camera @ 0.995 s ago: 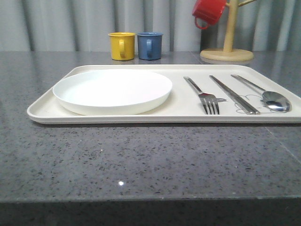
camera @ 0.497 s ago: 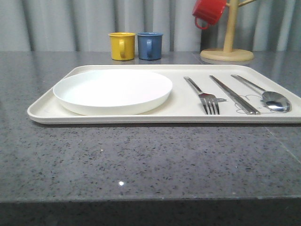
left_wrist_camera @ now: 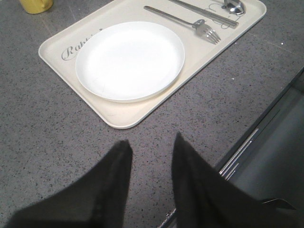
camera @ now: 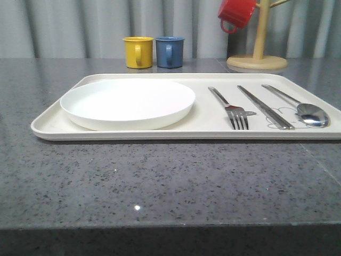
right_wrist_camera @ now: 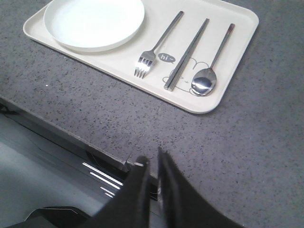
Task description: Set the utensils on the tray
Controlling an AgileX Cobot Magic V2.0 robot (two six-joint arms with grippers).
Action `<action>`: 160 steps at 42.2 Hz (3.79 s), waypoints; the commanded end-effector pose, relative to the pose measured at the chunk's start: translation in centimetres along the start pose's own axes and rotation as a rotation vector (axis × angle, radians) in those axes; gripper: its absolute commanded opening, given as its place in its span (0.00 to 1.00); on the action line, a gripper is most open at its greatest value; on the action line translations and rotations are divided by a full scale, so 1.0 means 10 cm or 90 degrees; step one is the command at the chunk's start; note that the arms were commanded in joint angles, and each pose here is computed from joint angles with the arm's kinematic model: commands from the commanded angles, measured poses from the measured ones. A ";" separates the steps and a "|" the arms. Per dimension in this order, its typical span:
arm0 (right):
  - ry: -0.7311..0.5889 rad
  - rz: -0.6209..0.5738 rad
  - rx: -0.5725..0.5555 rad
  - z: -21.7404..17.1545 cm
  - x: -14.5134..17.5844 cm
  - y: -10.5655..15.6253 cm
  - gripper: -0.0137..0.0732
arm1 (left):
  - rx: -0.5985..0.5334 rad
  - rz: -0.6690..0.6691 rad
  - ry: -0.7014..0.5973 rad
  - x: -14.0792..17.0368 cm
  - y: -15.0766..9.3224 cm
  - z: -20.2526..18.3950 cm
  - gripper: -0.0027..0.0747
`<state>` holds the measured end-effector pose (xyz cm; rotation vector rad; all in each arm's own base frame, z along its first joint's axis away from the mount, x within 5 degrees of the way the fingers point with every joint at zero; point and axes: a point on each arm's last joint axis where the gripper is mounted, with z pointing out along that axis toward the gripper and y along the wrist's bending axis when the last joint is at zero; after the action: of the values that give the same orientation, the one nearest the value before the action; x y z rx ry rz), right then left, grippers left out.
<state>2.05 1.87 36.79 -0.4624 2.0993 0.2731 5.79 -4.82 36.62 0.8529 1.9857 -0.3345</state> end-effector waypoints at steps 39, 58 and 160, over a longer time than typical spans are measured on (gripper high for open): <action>-0.068 0.003 0.019 0.02 -0.12 -0.03 0.04 | -0.011 -0.038 -0.047 -0.11 0.02 -0.05 0.01; -0.066 0.003 0.019 0.02 -0.11 -0.03 0.04 | -0.235 -0.088 -0.257 0.53 0.14 0.11 0.01; -0.409 0.056 0.239 0.89 1.01 -0.29 0.04 | -0.494 -0.127 -0.419 1.47 0.18 0.51 0.01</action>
<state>4.96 0.57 22.99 -0.0642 1.6365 0.0752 5.58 0.08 21.25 0.0456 1.4811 0.0740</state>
